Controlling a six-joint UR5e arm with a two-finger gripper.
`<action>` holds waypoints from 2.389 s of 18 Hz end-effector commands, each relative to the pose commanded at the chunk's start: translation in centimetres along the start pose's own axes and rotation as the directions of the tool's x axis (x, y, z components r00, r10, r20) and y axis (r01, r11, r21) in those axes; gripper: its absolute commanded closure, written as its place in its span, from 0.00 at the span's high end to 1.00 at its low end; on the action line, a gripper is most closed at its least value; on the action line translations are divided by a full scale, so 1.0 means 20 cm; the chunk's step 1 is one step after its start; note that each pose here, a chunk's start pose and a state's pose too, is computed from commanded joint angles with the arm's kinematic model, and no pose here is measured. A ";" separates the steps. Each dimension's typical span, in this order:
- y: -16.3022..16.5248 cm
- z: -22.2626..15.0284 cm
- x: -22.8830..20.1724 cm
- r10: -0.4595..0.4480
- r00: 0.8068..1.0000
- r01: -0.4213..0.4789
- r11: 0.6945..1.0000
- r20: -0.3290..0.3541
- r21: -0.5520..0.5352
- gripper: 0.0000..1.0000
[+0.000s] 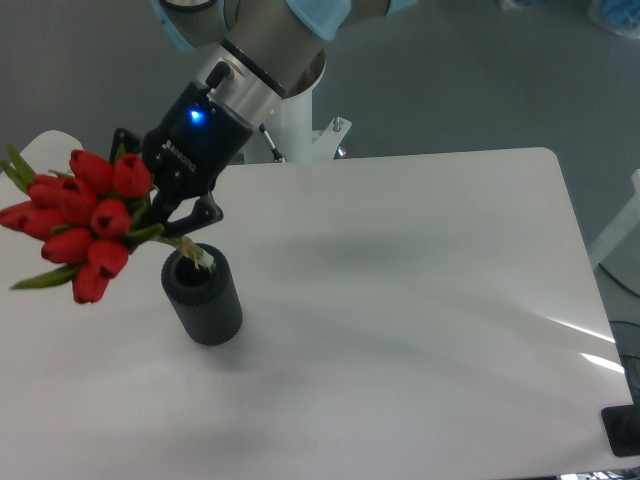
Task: Insert the flowers into the vase
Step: 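Tilt the bouquet and lower its stems into the vase opening, then push the stems down into the vase while rotating the bouquet upright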
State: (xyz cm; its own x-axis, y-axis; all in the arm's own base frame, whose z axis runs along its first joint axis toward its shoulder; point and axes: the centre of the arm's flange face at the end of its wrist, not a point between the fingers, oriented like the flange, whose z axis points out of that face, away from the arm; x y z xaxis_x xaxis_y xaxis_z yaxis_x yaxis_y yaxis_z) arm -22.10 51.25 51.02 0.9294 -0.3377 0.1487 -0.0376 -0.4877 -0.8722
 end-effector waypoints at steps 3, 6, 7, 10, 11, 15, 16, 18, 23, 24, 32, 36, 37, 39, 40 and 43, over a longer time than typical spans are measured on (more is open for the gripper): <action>-0.01 0.01 0.01 0.005 1.000 -0.005 1.000 -0.003 0.001 0.30; -0.02 0.01 0.00 0.008 1.000 -0.008 1.000 -0.004 0.001 0.30; -0.01 0.02 -0.01 0.010 1.000 -0.010 1.000 -0.004 0.001 0.30; 0.02 0.06 -0.03 0.011 1.000 -0.011 1.000 -0.008 0.000 0.30; 0.03 0.07 -0.05 0.010 1.000 -0.010 1.000 -0.010 -0.001 0.30; 0.05 0.10 -0.05 0.009 1.000 -0.009 1.000 -0.020 -0.006 0.30; 0.06 0.11 -0.05 0.009 1.000 -0.009 1.000 -0.021 -0.008 0.30; 0.07 0.12 -0.05 0.011 1.000 -0.012 1.000 -0.026 -0.011 0.30; 0.12 0.16 -0.07 -0.007 0.999 0.006 1.000 -0.036 -0.022 0.31; 0.13 0.17 -0.08 -0.011 0.999 0.010 1.000 -0.038 -0.024 0.31; 0.22 0.20 -0.10 0.004 0.999 -0.006 0.999 -0.051 -0.037 0.31; 0.27 0.21 -0.11 -0.014 0.998 0.011 0.999 -0.054 -0.045 0.31; 0.27 0.21 -0.11 -0.016 0.998 0.013 0.999 -0.053 -0.045 0.31; 0.31 0.23 -0.14 -0.033 0.998 0.030 0.998 -0.060 -0.049 0.31; 0.32 0.23 -0.15 -0.038 0.997 0.035 0.998 -0.060 -0.046 0.31; 0.36 0.20 -0.18 -0.064 0.996 0.062 0.998 -0.069 -0.024 0.31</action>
State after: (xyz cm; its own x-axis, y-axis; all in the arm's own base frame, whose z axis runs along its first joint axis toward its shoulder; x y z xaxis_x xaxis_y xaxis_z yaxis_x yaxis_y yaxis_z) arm -24.26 52.18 42.34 0.9023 -0.3609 0.2357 0.0113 -0.5269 -0.8499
